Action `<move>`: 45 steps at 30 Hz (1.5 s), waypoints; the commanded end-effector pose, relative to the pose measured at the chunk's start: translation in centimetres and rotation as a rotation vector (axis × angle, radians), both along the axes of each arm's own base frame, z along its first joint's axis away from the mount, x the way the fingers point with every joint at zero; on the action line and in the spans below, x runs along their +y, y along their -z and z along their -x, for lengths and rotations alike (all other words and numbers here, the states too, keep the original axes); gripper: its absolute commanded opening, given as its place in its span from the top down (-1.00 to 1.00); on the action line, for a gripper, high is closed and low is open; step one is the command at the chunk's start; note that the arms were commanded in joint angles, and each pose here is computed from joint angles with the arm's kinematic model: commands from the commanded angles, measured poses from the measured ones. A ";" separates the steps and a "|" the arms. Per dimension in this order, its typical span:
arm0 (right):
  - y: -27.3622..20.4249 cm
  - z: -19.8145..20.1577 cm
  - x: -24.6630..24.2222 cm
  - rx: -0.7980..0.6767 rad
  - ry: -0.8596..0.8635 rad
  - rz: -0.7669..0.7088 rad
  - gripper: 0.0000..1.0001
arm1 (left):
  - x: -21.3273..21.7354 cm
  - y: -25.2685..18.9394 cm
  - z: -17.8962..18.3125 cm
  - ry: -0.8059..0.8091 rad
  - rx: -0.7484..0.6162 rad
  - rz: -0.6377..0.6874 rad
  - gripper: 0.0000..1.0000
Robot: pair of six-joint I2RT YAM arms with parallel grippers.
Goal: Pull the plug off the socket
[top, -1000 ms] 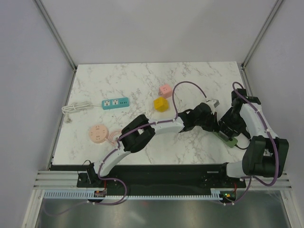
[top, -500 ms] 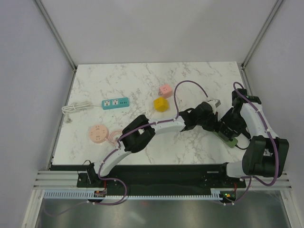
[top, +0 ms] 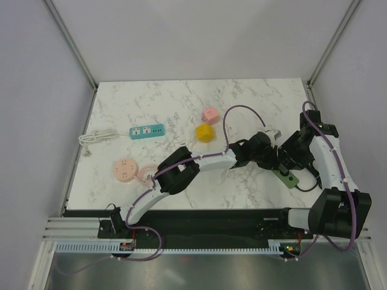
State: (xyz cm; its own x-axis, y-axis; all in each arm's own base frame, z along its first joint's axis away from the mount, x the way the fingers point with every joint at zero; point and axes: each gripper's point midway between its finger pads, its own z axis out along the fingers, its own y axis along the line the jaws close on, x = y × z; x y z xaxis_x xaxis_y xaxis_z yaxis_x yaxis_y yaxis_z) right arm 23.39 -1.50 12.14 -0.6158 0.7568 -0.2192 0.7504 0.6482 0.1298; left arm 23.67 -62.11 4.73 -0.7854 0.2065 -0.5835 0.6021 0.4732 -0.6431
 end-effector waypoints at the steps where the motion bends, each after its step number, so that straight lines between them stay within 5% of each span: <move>1: 0.6 1.5 0.8 0.064 -0.041 -0.013 1.00 | 5.4 10.4 3.6 0.063 0.116 -0.297 0.96; 5: -1.8 1.2 -2.5 0.021 -0.041 0.174 1.00 | 5.0 7.3 3.9 0.101 0.072 -0.207 0.96; 12: -3.1 0.9 -4.2 -0.047 -0.035 0.280 1.00 | 4.4 -0.3 3.7 0.155 -0.063 -0.009 0.95; 16: -3.7 0.7 -4.3 -0.097 -0.066 0.302 1.00 | 5.1 -6.8 2.9 0.137 -0.184 0.137 0.96; 24: -5.2 -2.1 -1.2 -0.340 -0.199 0.252 1.00 | 11.4 -13.2 2.7 0.024 -0.430 0.262 0.96; 34: -7.3 -6.2 10.3 -0.624 -0.506 0.333 1.00 | 25.5 -17.1 -4.2 -0.515 -0.785 0.087 0.95; 40: -6.5 -3.5 21.8 -0.873 -0.834 0.490 1.00 | 39.4 -15.7 -9.4 -1.025 -0.647 0.014 0.96; 45: -4.8 -3.0 26.8 -1.041 -0.863 0.518 1.00 | 44.5 -14.2 -10.7 -1.166 -0.559 0.011 0.95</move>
